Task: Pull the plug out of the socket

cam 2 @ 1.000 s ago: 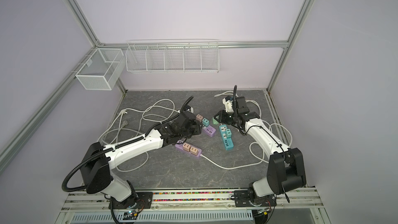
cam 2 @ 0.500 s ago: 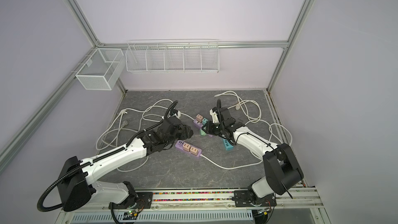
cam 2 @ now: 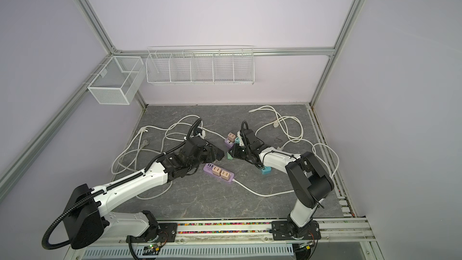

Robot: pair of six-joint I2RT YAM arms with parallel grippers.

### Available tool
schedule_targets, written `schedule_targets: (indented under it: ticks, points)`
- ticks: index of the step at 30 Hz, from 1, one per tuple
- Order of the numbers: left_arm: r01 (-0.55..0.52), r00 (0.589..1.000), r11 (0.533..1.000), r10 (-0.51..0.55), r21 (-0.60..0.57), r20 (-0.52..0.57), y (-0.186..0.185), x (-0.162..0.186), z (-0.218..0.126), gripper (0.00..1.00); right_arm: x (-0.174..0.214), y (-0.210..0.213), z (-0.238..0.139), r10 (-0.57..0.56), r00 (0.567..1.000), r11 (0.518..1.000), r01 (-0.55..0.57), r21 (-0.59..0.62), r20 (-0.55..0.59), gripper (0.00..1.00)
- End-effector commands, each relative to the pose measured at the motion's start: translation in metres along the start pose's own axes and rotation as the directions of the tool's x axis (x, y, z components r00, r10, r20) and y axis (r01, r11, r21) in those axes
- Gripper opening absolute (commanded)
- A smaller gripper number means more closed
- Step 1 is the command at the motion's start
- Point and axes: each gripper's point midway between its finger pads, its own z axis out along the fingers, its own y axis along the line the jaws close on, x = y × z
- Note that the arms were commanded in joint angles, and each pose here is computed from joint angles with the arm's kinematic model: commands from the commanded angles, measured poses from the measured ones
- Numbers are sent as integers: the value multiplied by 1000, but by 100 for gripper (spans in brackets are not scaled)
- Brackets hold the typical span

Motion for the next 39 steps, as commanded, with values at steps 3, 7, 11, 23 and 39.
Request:
schedule_targets:
  ticks: [3,7,11,23,39]
  points:
    - [6,1000,1000,-6,-7,19,5,-1,2,57,-1,3,12,11,1000,1000,-10,-11,19,16]
    - [5,1000,1000,-5,15,11,-1,-3,4,57,3,-3,14,10,1000,1000,-10,10,10,17]
    - [3,1000,1000,-3,15,12,-3,-4,7,57,9,-9,18,9,1000,1000,-9,27,-4,20]
    - [43,999,998,-43,48,16,-8,-6,2,58,14,-9,13,-32,999,997,34,65,-25,38]
    - [76,997,986,-77,152,1,-37,-17,5,60,-8,17,-51,-187,982,979,183,85,41,62]
